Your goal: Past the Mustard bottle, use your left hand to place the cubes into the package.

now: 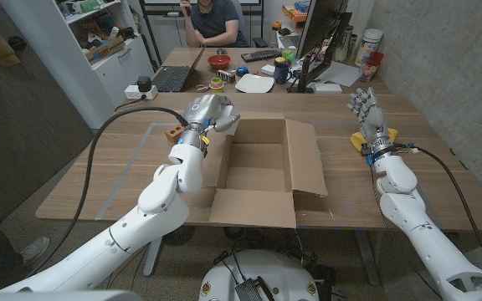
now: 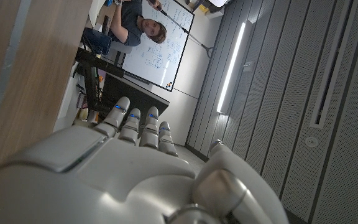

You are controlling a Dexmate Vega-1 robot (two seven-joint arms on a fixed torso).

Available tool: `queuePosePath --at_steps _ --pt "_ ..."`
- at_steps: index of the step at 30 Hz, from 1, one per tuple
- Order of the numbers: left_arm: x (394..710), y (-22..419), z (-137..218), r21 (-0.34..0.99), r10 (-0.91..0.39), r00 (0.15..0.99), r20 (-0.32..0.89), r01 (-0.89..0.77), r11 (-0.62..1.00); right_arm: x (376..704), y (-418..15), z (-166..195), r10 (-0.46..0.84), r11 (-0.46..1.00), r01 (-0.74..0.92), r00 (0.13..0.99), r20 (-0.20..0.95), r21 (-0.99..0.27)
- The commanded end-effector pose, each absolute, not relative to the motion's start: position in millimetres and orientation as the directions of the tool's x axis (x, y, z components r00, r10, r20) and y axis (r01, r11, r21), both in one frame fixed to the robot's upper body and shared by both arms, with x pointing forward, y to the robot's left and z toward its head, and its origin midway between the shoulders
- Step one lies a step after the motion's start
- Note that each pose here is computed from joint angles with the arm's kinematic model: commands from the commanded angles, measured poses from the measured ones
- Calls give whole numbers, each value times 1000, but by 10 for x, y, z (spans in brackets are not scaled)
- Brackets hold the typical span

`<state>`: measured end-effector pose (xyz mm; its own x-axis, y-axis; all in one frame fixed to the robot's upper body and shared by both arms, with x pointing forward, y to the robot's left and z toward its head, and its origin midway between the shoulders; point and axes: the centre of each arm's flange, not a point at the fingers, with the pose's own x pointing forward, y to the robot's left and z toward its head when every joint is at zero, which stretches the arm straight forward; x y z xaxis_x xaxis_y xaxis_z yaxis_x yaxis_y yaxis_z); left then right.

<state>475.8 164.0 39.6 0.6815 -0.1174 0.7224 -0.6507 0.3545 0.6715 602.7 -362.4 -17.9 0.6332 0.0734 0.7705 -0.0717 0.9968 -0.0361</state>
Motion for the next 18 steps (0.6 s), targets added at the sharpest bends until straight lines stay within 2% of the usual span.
queuePosePath --at_steps 1,18 --pt "4820 1564 375 690 -151 691 707 -628 361 5857 -3540 -40 88 996 -55 577 812 -69" --pt "4906 1469 365 698 -187 686 703 -618 361 5816 -3503 -7 94 996 -48 563 821 -81"
